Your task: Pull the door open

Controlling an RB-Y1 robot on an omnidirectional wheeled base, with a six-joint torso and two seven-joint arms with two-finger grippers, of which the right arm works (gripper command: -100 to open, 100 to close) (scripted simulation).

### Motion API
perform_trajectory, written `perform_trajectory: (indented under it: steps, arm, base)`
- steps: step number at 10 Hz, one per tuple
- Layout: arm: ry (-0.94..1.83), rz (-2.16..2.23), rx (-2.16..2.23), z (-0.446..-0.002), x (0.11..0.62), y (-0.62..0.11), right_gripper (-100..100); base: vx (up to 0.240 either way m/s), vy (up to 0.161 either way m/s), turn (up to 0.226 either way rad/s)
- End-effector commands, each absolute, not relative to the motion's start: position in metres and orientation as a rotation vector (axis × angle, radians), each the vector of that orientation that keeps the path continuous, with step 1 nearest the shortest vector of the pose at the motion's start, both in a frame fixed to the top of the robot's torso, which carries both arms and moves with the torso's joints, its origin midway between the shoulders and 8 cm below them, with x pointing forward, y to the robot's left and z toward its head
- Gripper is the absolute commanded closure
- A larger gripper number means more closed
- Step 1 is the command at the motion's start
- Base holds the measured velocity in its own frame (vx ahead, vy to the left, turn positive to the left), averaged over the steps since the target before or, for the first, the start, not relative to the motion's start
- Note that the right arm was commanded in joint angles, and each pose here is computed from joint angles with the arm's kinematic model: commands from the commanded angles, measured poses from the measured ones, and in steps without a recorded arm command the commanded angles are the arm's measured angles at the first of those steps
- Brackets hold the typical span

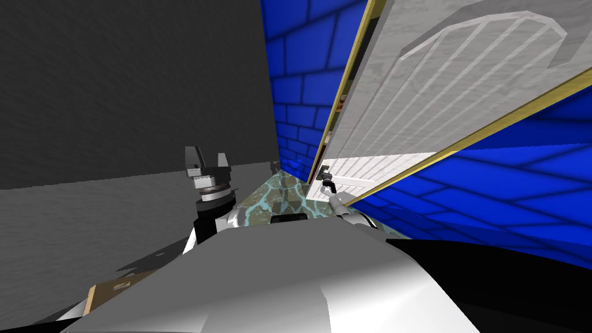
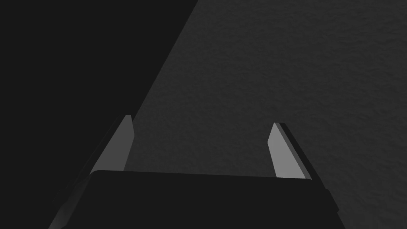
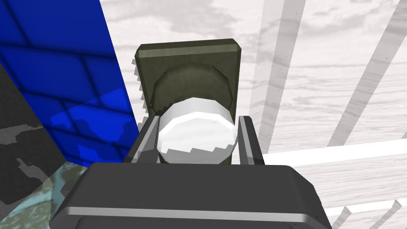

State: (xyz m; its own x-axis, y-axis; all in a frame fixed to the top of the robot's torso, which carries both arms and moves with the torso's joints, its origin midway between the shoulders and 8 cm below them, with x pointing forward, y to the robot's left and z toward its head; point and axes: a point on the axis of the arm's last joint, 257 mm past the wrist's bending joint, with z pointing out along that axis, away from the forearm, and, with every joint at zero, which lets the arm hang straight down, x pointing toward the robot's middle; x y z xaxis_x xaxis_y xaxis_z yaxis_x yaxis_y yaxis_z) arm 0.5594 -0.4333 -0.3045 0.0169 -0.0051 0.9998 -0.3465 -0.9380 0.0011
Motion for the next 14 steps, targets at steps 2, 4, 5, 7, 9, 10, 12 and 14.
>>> perform_trajectory:
  steps: [2,4,5,7,9,10,12,14]
  arm:
    - [-0.372,2.007,2.034,-0.303,0.557,-0.443,100]
    - [-0.373,2.006,2.033,-0.303,0.557,-0.444,100]
    - [-0.373,2.006,2.033,-0.303,0.557,-0.445,100]
    - [-0.375,2.006,2.032,-0.303,0.556,-0.446,100]
    - [-0.376,2.005,2.031,-0.303,0.556,-0.448,100]
    - [-0.377,2.005,2.031,-0.303,0.555,-0.449,100]
    - [-0.379,2.004,2.029,-0.303,0.554,-0.452,100]
    - [-0.381,2.003,2.027,-0.303,0.552,-0.456,100]
  base:
    - [-0.204,-0.031,0.053]
    - [-0.204,-0.027,0.039]
    - [-0.21,-0.022,0.036]
    - [-0.148,-0.058,0.06]
    - [-0.123,-0.08,0.061]
    - [-0.141,-0.072,0.052]
    - [-0.133,-0.08,0.071]
    - [-0.062,-0.072,0.079]
